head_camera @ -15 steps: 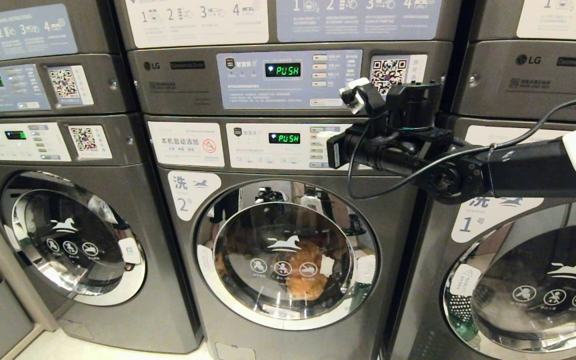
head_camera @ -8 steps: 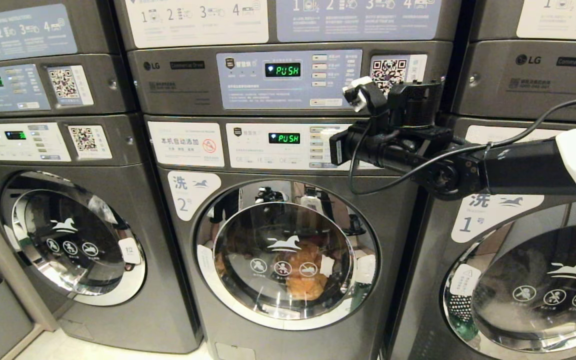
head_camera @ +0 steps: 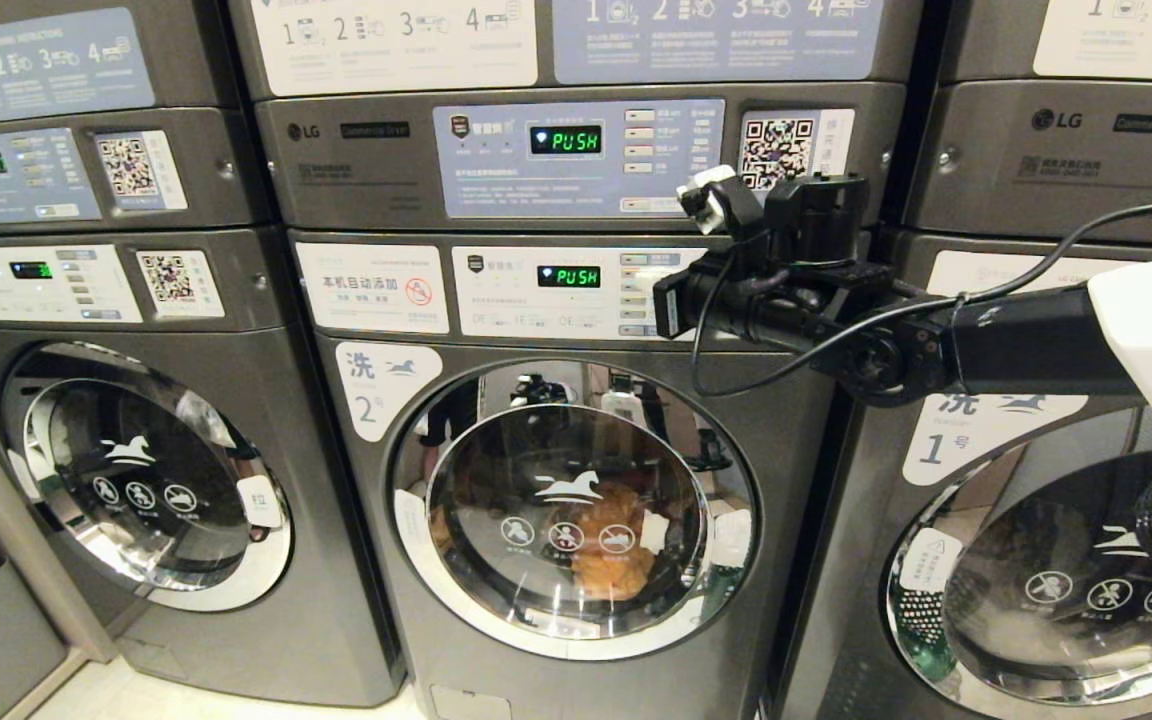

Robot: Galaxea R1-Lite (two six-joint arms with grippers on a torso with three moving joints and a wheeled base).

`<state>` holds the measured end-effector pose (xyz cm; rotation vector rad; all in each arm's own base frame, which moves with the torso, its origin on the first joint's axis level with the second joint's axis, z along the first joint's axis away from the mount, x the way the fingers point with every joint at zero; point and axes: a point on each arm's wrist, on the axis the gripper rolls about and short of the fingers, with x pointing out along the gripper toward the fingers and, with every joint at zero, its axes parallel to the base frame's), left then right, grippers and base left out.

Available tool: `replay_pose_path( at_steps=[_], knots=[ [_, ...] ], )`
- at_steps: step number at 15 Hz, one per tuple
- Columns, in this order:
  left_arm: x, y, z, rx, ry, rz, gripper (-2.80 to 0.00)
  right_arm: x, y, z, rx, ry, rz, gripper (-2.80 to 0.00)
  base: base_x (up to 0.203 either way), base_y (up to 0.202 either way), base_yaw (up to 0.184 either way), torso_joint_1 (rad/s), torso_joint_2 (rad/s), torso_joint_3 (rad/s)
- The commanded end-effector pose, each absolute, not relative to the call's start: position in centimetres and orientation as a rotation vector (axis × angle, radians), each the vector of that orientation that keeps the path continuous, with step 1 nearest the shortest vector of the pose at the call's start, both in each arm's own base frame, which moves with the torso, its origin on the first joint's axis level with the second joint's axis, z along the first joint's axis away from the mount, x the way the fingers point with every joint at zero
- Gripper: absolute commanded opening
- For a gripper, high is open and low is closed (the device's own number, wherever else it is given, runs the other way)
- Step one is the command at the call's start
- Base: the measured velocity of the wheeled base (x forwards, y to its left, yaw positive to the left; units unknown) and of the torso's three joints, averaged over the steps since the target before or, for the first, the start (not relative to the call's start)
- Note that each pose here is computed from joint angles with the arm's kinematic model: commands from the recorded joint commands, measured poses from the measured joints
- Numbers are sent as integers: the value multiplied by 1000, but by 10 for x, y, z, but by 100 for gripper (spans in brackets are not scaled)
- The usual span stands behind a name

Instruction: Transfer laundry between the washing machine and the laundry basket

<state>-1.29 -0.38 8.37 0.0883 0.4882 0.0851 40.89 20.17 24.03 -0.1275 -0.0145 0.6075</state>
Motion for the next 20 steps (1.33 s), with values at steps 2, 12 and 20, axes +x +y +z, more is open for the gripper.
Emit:
replay_pose_path(
  at_steps=[2,12,20],
  knots=[
    [-13,-4,84,89,491,85,-280,412,203,237,-129,-14,610,-280,0,0,0,0,0,0],
    [-13,-4,84,89,491,85,-280,421,207,238,-127,-39,591,-280,0,0,0,0,0,0],
    [-13,-4,84,89,491,86,-280,423,208,237,-127,-37,567,-280,0,0,0,0,0,0]
  ],
)
